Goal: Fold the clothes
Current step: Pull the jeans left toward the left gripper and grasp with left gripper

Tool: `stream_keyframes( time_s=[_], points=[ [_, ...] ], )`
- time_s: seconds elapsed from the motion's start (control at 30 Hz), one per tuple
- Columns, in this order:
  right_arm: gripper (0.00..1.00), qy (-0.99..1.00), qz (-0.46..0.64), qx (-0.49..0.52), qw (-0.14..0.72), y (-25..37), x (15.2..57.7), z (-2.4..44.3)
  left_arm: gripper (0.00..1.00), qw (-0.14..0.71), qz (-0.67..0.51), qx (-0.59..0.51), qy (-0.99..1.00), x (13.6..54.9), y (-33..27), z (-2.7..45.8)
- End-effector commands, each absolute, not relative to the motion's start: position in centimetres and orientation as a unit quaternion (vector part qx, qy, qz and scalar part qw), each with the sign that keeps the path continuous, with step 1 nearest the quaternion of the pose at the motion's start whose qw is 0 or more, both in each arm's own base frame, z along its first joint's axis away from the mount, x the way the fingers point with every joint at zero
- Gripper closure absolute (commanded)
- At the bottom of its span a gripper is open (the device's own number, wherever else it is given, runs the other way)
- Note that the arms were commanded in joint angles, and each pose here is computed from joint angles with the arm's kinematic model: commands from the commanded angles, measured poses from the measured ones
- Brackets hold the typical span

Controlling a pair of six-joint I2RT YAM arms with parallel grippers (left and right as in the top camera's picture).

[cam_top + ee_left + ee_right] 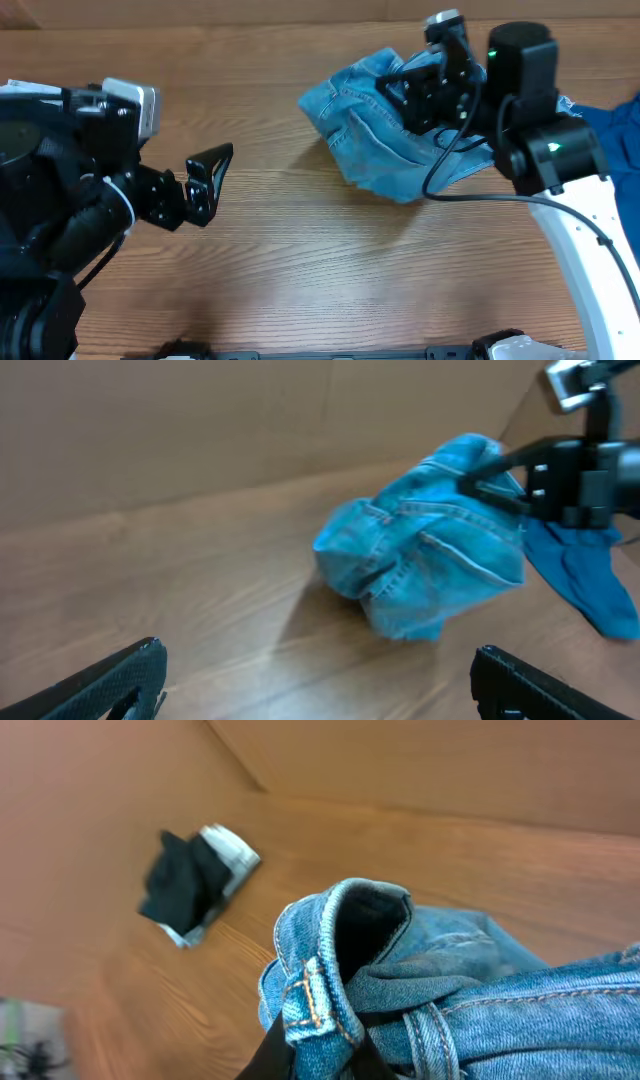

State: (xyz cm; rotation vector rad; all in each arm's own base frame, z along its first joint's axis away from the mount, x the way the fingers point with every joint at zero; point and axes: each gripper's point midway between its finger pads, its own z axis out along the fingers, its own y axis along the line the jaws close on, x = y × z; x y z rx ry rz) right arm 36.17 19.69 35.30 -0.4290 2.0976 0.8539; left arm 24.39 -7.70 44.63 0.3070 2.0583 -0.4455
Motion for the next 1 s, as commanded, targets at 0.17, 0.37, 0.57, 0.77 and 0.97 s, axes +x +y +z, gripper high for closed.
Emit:
stream_keyframes(
  time_s=[0.17, 0.37, 0.57, 0.77, 0.97],
  points=[
    [0.96, 0.848, 0.114, 0.070, 0.513, 12.2, 39.7, 36.6, 0.00, 0.438, -0.190, 0.127, 0.869, 24.6, -7.9, 42.3],
    [0.96, 0.843, 0.278, -0.045, 0.459, 20.4, 38.3, 36.5, 0.00, 0.433, -0.189, 0.129, 0.872, 24.4, -7.9, 42.1],
    [0.53, 0.800, 0.338, -0.321, 0.376, 34.6, 33.9, 30.0, 0.00, 0.439, -0.178, 0.133, 0.870, 24.6, -7.6, 42.2],
    [0.45, 0.878, 0.147, -0.357, 0.283, 31.5, 32.1, 20.9, 0.00, 0.429, -0.172, 0.130, 0.877, 24.4, -7.4, 41.6],
    [0.28, 0.928, 0.063, -0.183, 0.319, 24.2, 33.2, 24.1, 0.00, 0.399, -0.174, 0.129, 0.891, 25.1, -7.4, 40.2]
  ],
)
